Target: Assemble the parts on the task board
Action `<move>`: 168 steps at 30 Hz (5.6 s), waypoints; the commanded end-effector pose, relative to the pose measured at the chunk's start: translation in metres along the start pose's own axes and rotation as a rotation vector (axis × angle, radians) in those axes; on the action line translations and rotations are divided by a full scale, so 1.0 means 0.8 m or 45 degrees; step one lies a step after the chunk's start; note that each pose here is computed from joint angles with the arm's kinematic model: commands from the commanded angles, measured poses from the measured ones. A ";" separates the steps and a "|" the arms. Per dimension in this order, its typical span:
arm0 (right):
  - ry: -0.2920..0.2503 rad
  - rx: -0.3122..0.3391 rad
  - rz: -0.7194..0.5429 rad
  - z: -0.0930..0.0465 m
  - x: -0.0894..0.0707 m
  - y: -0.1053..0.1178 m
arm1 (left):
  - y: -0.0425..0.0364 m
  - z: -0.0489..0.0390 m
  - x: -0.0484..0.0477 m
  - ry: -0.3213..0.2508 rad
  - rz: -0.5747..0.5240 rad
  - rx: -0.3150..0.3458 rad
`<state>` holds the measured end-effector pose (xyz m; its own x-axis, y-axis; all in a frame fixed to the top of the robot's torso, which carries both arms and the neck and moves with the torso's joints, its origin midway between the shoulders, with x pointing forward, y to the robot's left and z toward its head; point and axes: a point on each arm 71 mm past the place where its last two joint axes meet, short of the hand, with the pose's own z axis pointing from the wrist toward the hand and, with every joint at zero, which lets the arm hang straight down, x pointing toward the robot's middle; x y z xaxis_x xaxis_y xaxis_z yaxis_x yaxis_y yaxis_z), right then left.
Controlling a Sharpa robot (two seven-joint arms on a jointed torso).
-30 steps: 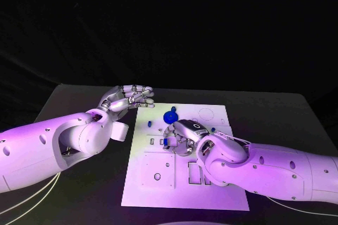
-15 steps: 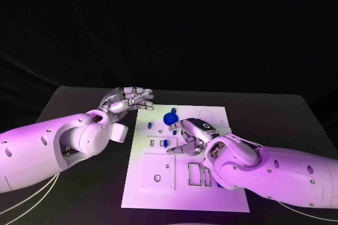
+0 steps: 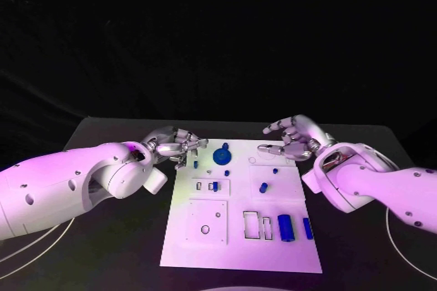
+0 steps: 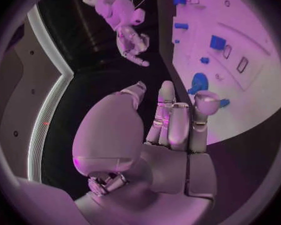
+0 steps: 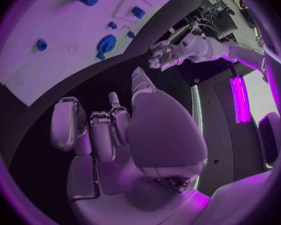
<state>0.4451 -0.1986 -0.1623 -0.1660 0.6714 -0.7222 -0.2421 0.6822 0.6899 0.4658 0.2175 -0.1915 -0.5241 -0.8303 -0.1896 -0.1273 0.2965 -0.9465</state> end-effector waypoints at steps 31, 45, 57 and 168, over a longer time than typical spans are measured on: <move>-0.075 0.180 0.157 0.017 -0.037 -0.044 | 0.0093 0.062 0.055 0.298 0.861 -0.542; -0.074 0.186 0.153 0.019 -0.036 -0.045 | 0.0098 0.072 0.062 0.352 0.908 -0.571; -0.107 0.163 0.164 0.021 -0.036 -0.042 | 0.0096 0.077 0.069 0.383 0.913 -0.578; -0.134 0.198 0.289 0.031 -0.037 -0.061 | 0.0120 0.061 0.094 0.209 1.019 -0.452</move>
<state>0.4856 -0.2471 -0.1743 -0.0787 0.8402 -0.5366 -0.0357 0.5355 0.8438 0.4676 0.1362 -0.2268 -0.6666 -0.2861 -0.6884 0.0601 0.8998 -0.4322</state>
